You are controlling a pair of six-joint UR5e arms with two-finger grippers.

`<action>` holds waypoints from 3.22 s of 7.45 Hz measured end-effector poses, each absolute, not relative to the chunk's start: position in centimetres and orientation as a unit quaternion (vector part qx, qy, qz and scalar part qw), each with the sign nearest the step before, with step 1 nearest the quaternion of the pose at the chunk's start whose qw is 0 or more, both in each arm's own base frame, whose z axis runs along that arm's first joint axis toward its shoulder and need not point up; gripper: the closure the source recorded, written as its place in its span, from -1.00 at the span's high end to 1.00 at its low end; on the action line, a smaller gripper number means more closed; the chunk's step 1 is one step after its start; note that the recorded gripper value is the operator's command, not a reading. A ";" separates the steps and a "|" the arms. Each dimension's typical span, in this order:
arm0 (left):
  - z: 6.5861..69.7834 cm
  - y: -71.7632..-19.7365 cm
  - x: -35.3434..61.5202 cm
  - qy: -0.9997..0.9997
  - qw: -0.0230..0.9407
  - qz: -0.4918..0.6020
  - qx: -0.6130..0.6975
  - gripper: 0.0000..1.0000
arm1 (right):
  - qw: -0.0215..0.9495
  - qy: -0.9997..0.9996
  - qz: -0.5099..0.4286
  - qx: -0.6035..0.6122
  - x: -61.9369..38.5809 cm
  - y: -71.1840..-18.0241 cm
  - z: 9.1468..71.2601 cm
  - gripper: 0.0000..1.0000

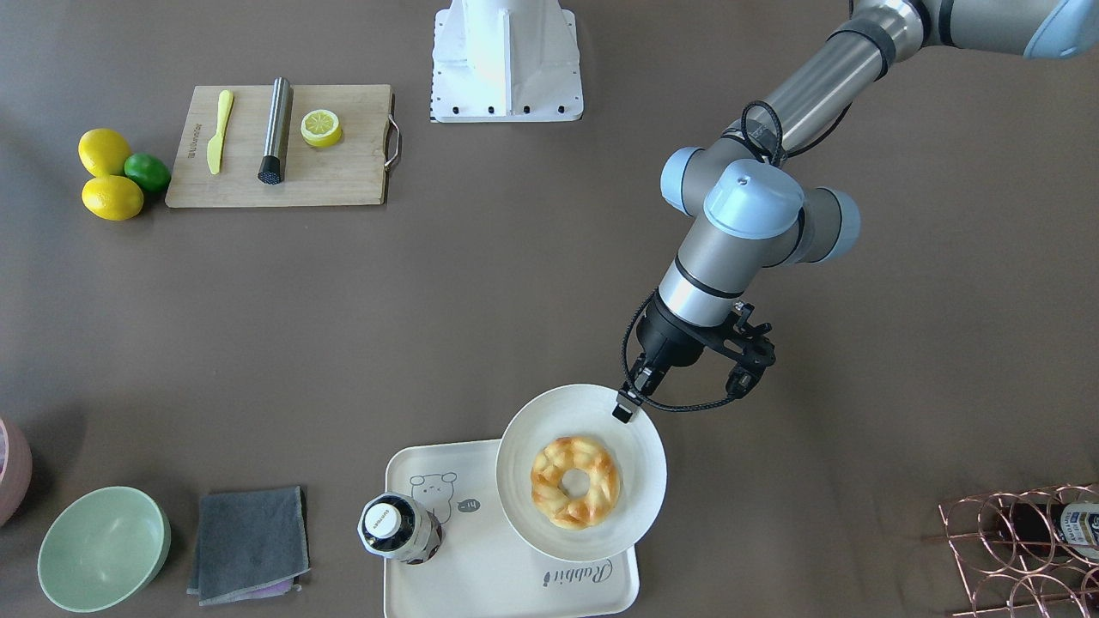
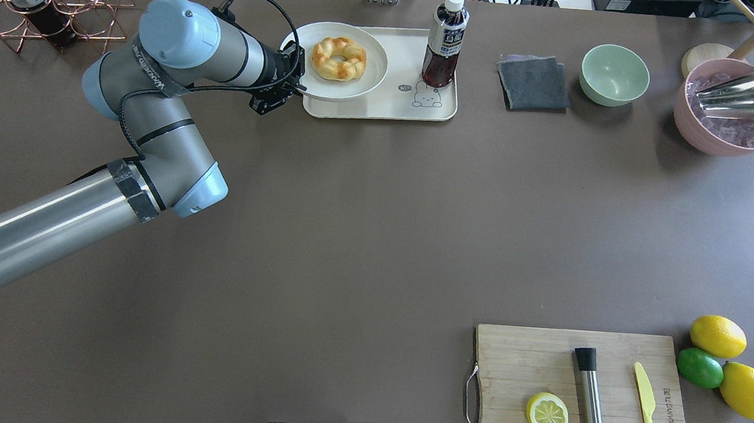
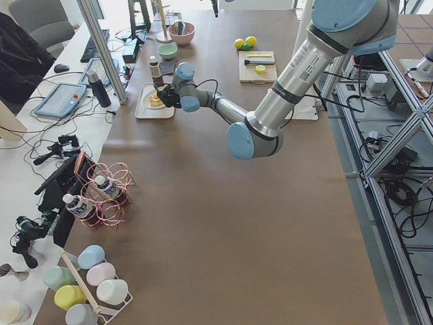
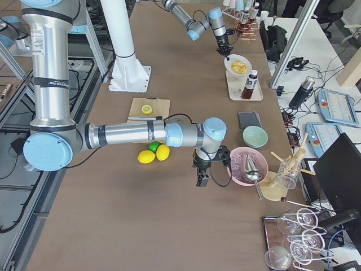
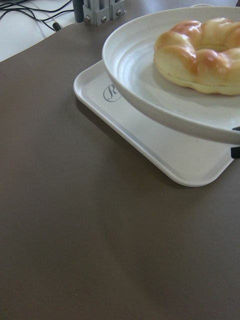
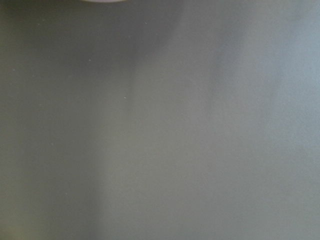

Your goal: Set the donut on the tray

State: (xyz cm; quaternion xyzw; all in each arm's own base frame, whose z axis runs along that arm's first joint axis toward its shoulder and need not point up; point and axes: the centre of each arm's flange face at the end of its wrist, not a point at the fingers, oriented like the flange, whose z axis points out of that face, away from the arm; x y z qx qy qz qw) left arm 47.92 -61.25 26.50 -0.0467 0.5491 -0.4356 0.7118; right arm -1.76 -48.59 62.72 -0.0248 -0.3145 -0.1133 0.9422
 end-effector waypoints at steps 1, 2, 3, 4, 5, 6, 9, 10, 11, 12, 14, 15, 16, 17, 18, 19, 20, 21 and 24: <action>26.5 -61.4 48.4 0.549 0.702 -0.451 -0.048 -1.00 | 0.941 -0.315 -0.118 -0.027 0.2 -48.1 64.6 1.00; 26.4 -61.4 48.8 0.549 0.692 -0.465 -0.050 -1.00 | 0.941 -0.316 -0.120 -0.026 2.0 -47.8 65.9 1.00; 26.3 -61.6 49.3 0.548 0.682 -0.481 -0.050 -1.00 | 0.940 -0.318 -0.120 -0.025 3.3 -47.6 66.7 1.00; 26.1 -61.8 50.3 0.547 0.673 -0.496 -0.049 -1.00 | 0.940 -0.319 -0.120 -0.024 4.0 -47.4 67.2 1.00; 26.3 -61.7 51.5 0.546 0.670 -0.501 -0.048 -1.00 | 0.940 -0.319 -0.119 -0.024 4.3 -47.2 67.4 1.00; 26.6 -61.7 52.5 0.544 0.670 -0.503 -0.047 -1.00 | 0.939 -0.321 -0.117 -0.025 4.4 -47.2 67.5 1.00; 25.9 -61.9 54.4 0.543 0.670 -0.505 -0.041 -1.00 | 0.937 -0.330 -0.112 -0.023 4.7 -47.2 67.4 1.00; 25.7 -62.2 54.7 0.541 0.669 -0.508 -0.037 -1.00 | 0.937 -0.331 -0.111 -0.022 4.8 -47.2 67.4 1.00; 25.8 -62.5 54.9 0.538 0.669 -0.511 -0.034 -0.30 | 0.937 -0.332 -0.110 -0.023 4.8 -47.1 67.4 1.00; 25.9 -62.7 55.0 0.536 0.669 -0.515 -0.030 0.96 | 0.936 -0.332 -0.110 -0.022 4.8 -47.2 67.4 1.00; 26.4 -63.1 55.2 0.532 0.667 -0.522 -0.008 0.97 | 0.936 -0.333 -0.109 -0.022 4.8 -47.3 67.3 1.00; 26.5 -63.1 55.2 0.531 0.667 -0.523 0.000 0.97 | 0.935 -0.338 -0.109 -0.021 4.7 -47.3 67.2 1.00; 26.4 -63.1 55.2 0.532 0.667 -0.522 0.004 0.97 | 0.933 -0.342 -0.109 -0.020 4.6 -47.4 67.1 1.00; 25.9 -63.2 55.1 0.534 0.668 -0.518 0.006 0.97 | 0.933 -0.343 -0.109 -0.019 4.6 -47.5 66.9 1.00; 25.2 -63.2 54.5 0.539 0.679 -0.498 0.015 0.97 | 0.932 -0.344 -0.108 -0.018 4.6 -47.6 66.8 1.00; 25.0 -63.1 53.0 0.540 0.699 -0.467 0.026 0.97 | 0.932 -0.345 -0.108 -0.018 4.6 -47.6 66.8 1.00; 26.2 -62.2 49.7 0.534 0.724 -0.435 0.035 0.97 | 0.932 -0.345 -0.108 -0.018 4.6 -47.6 66.9 1.00; 27.8 -60.9 45.3 0.523 0.748 -0.406 0.033 0.97 | 0.932 -0.345 -0.107 -0.019 4.6 -47.5 66.9 1.00; 34.3 -56.2 29.8 0.470 0.827 -0.305 0.051 0.97 | 0.932 -0.346 -0.103 -0.018 5.1 -47.1 67.1 1.00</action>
